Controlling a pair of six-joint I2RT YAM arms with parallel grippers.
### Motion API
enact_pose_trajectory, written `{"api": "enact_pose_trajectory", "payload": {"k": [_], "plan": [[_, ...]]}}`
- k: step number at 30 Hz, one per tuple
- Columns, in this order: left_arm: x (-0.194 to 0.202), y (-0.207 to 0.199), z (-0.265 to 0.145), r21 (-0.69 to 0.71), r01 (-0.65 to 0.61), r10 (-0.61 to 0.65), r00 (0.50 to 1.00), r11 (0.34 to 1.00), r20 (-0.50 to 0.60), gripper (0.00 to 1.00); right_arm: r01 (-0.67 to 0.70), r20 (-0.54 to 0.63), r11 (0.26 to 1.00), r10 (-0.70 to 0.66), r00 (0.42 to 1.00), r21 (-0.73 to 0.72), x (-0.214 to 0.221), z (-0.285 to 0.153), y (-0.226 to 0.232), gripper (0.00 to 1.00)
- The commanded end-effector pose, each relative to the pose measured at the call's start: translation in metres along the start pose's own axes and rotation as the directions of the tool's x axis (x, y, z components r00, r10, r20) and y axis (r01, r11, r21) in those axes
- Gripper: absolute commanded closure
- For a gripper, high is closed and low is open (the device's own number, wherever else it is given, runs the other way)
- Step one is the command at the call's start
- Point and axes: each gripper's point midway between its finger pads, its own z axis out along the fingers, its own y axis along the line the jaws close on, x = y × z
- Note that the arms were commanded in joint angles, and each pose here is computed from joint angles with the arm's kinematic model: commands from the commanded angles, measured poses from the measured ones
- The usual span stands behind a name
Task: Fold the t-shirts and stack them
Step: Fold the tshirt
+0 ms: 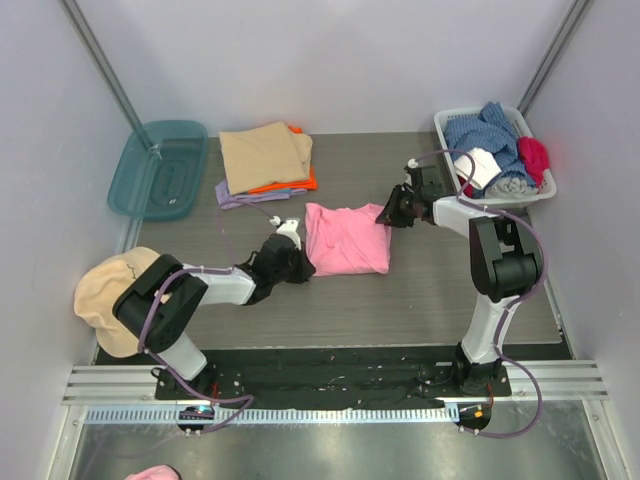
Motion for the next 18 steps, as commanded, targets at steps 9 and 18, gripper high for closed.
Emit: {"api": "enact_pose_trajectory", "payload": {"k": [9,18], "plan": [[0.027,0.036,-0.021,-0.103,-0.009,0.002,0.998,0.995,-0.063,1.0,0.025,0.081,0.999,-0.021,0.997,-0.038,-0.038,0.004,0.011,0.97],[0.026,0.04,-0.029,-0.109,-0.017,0.01,0.998,0.994,-0.063,1.0,0.022,0.098,0.999,-0.019,0.995,-0.033,-0.052,0.009,0.006,0.98]]}}
